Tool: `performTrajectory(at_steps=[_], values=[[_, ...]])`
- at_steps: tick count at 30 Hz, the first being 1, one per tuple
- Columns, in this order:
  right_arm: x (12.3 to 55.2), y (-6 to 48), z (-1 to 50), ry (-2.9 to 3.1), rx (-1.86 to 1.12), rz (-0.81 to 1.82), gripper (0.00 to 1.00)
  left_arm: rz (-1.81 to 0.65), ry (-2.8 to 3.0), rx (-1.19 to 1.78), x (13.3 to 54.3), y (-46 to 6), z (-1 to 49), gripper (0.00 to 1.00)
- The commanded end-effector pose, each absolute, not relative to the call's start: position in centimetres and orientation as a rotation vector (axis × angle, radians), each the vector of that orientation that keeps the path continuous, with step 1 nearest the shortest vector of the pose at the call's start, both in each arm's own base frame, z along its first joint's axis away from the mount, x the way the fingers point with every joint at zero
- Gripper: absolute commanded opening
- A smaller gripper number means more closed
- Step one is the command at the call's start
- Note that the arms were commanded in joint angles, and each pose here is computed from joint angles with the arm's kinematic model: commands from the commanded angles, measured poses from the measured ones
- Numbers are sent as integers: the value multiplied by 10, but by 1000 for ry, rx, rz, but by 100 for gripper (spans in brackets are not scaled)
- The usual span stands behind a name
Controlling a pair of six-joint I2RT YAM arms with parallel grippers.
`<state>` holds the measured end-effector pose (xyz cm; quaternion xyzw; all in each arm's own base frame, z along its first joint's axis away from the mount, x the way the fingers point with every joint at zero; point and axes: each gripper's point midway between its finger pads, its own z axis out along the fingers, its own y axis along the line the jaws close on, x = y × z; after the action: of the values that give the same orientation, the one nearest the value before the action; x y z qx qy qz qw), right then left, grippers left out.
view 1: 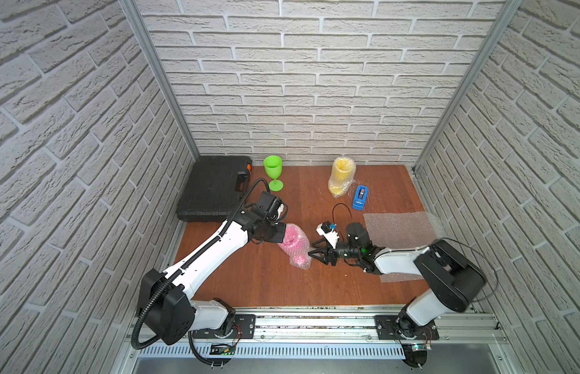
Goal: Wrap wine glasses in bubble wrap
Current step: Pick up the bubble wrap from the center of the board.
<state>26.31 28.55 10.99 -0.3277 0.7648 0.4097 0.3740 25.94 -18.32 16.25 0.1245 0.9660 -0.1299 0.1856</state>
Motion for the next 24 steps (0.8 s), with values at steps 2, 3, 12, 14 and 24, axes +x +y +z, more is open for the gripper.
performTrajectory(at_steps=[2,3,12,14,24], values=[[268,260,138,2137,-601,943,52,-286,2740,328,261,-176,171,8],[269,260,150,2164,-558,927,52,-271,2744,328,260,-175,171,9],[264,280,190,2558,-237,816,47,-171,2784,364,259,-188,170,12],[265,288,197,2576,-210,808,51,-156,2788,368,259,-191,169,12],[278,295,161,2716,-114,533,44,-210,2775,351,261,-205,172,12]])
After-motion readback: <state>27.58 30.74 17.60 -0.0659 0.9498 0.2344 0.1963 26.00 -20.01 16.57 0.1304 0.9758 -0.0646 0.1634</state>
